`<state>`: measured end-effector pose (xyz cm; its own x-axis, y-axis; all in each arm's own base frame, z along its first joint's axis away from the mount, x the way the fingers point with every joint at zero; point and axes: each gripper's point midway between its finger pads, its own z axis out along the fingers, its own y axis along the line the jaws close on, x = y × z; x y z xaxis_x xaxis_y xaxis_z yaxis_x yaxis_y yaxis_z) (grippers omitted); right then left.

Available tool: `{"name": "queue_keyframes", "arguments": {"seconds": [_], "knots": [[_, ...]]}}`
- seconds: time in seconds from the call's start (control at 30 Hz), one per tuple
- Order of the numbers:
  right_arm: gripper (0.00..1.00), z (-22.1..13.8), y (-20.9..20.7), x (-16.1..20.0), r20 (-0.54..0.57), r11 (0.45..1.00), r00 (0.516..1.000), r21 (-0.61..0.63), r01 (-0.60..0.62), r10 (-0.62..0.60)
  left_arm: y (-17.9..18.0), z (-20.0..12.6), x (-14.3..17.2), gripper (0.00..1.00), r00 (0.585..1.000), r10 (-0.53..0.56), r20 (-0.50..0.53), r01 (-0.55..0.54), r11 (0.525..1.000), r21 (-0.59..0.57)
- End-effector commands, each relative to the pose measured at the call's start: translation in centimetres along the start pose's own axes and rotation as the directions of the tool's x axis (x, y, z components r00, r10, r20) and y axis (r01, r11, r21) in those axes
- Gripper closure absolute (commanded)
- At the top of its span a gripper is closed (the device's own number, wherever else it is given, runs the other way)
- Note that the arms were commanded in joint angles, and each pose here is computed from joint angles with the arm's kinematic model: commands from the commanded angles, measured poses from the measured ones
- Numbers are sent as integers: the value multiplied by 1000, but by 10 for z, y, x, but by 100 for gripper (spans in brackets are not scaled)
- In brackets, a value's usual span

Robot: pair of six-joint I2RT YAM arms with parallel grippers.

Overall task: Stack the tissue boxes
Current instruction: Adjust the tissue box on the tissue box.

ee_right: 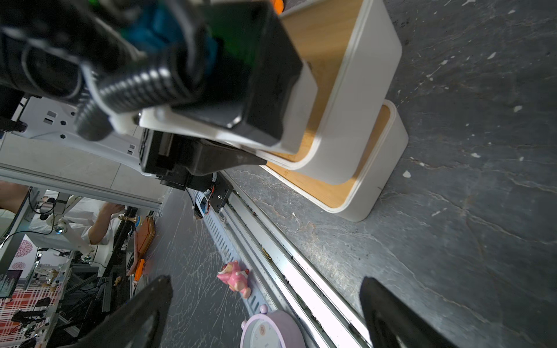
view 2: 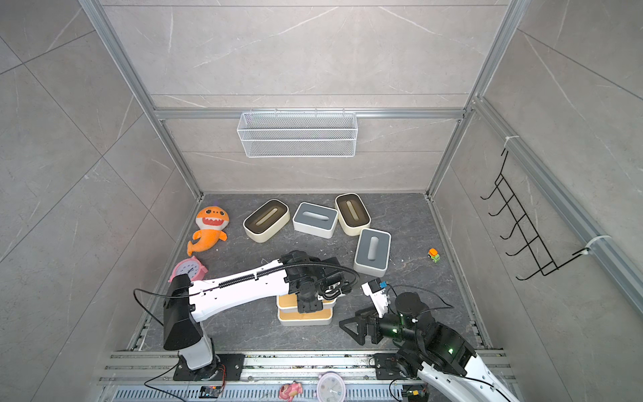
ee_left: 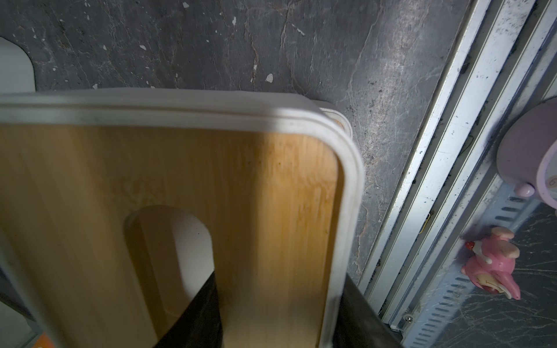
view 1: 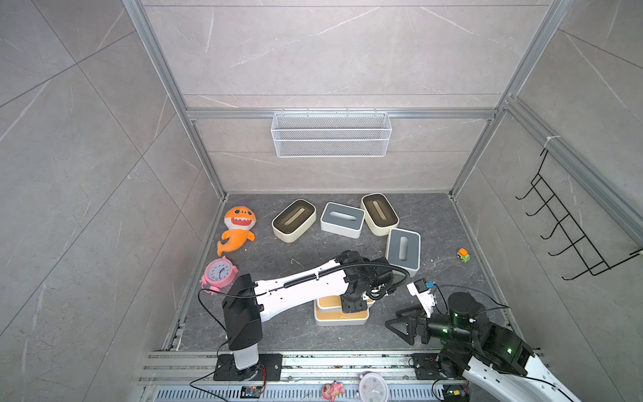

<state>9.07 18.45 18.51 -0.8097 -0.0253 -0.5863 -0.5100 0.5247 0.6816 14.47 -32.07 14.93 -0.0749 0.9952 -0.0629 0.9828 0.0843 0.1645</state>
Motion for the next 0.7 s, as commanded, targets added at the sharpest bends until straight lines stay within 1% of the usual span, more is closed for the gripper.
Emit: {"name": "queue_keyframes", "arguments": {"seconds": [0.0,0.13,0.3,0.5,0.67], "knots": [[0,0,3,3,-3,999,1000,-25,27,-28,1,-4,3,57,999,39,4,-39,999,-7],[0,-1,3,6,-11,999,1000,-29,24,-24,-2,1,5,57,998,56,-25,-56,998,10],[0,-3,3,8,-7,999,1000,-35,26,-26,-10,2,2,57,998,63,5,-63,997,51],[0,-5,3,10,-10,999,1000,-35,24,-25,-11,11,2,57,998,58,-15,-57,997,59],[0,-6,3,10,-5,999,1000,-35,26,-26,-13,13,1,57,998,57,-13,-56,996,67]]}}
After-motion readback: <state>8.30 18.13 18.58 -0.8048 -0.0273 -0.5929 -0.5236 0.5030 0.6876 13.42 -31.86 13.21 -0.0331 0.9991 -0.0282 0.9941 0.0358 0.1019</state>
